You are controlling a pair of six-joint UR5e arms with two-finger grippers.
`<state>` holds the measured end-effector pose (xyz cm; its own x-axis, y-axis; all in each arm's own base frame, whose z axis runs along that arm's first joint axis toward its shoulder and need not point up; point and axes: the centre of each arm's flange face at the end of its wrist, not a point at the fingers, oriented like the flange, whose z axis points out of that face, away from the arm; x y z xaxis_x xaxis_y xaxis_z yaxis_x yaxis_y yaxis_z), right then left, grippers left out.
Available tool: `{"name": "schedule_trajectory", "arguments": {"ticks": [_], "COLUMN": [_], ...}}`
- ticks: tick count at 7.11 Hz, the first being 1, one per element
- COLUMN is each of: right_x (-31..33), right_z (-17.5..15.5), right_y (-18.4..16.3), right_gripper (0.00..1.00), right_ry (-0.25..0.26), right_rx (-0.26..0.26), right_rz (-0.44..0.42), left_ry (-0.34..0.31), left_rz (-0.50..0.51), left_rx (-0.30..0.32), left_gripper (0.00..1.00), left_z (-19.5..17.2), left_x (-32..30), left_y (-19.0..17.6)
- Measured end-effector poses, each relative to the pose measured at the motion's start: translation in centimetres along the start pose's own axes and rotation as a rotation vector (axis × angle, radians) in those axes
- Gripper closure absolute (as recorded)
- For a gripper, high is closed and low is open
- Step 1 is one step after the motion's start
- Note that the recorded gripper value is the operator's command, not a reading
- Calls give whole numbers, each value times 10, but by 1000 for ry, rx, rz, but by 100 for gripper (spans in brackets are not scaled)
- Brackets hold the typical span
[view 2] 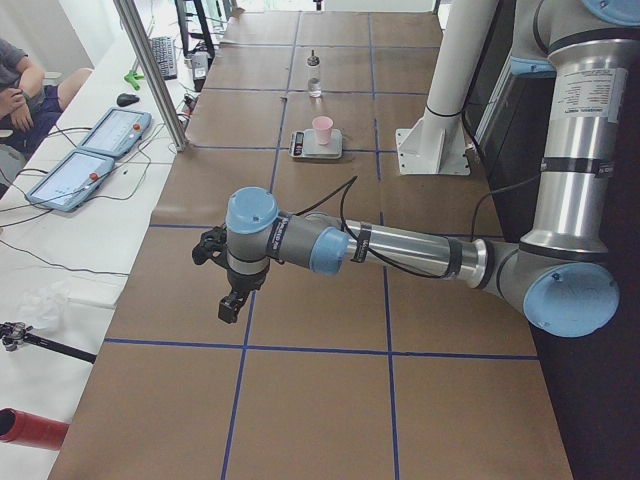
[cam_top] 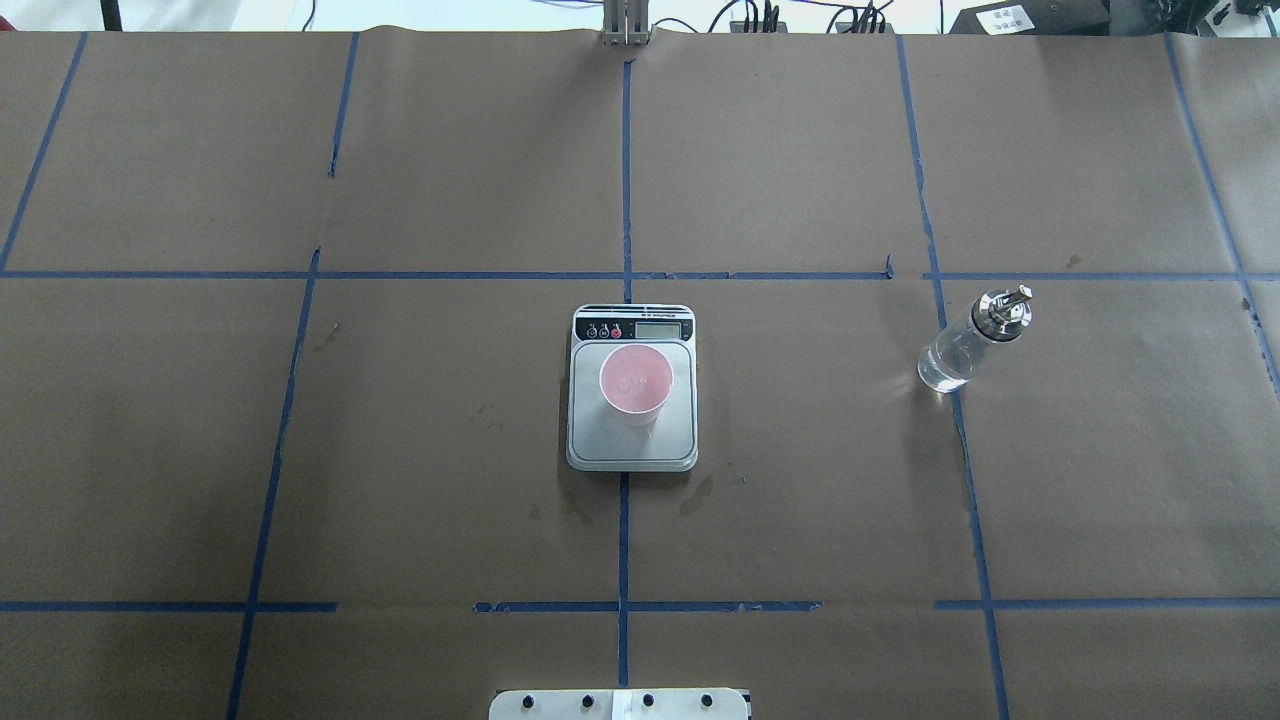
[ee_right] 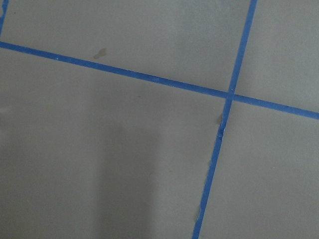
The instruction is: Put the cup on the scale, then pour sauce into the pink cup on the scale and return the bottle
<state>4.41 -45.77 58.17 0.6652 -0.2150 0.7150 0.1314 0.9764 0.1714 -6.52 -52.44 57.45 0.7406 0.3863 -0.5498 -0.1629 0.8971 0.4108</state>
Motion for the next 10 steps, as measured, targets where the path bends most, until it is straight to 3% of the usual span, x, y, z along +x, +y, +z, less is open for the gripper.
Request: {"name": "schedule_trajectory", "arguments": {"ticks": [2, 4, 10], "right_x": [29, 53, 71], "right_z": [-7, 6, 22], "right_y": [12, 25, 31], "right_gripper": [0, 0, 0], "right_ry": [6, 0, -1], "right_rx": [16, -9, -40], "right_rz": [61, 116, 152], "left_ry": [5, 9, 19], "left_rz": [-20, -39, -73], "left_rx": [-26, -48, -86], "left_gripper": [0, 0, 0], "left_z": [9, 17, 29], "left_x": [-5, -9, -14], "left_y": [13, 28, 60]}}
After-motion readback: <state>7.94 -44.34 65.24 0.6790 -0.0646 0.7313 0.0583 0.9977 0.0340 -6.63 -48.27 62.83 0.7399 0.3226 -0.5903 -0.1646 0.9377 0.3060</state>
